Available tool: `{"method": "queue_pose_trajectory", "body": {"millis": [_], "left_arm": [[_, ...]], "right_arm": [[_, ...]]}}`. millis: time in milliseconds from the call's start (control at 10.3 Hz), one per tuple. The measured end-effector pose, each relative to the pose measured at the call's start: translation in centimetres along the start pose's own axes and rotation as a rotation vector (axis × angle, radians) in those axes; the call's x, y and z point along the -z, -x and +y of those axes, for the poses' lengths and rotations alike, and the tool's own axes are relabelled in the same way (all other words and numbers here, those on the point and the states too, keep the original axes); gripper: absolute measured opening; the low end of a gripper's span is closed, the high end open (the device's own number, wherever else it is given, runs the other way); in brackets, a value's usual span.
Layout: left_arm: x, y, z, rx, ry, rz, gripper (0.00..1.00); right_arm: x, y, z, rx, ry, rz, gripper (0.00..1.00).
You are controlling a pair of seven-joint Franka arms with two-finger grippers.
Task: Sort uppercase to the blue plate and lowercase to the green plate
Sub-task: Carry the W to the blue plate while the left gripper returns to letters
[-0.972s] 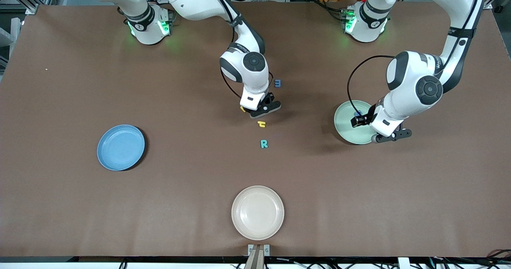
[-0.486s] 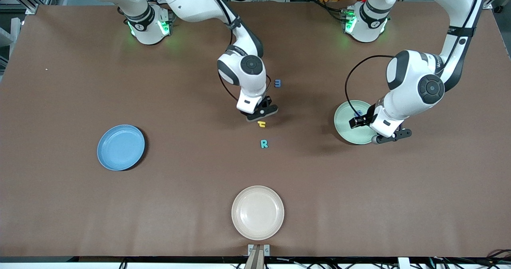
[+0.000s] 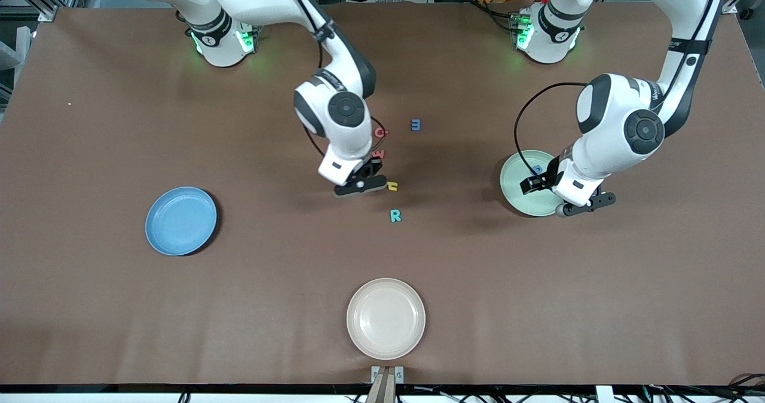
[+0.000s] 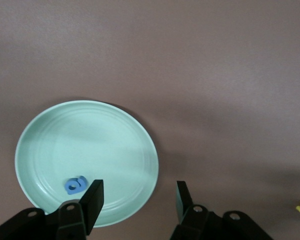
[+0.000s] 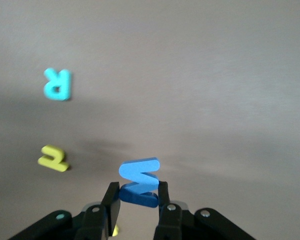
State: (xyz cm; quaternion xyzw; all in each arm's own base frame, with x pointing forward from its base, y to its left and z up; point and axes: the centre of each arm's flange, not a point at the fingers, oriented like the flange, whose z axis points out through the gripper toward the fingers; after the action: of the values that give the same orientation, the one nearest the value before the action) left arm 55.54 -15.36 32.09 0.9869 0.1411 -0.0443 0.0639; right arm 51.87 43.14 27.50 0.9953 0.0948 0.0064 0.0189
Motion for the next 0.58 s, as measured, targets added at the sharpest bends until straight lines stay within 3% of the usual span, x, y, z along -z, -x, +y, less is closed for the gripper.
{"method": "queue_pose_trajectory", "body": {"millis": [292,583], "left_arm": [[-1.7,3.4,5.4,-0.008,-0.014,-0.028,0.67],[-4.2,6.1,11.2,0.013,-0.02,-0.056,0.66]], "right_arm": [[1.7,-3.5,8.8,-0.139,0.019,-0.019,0.35],[3.5,-6.6,19.5,-0.296,0.038,0.001,0.35]]}}
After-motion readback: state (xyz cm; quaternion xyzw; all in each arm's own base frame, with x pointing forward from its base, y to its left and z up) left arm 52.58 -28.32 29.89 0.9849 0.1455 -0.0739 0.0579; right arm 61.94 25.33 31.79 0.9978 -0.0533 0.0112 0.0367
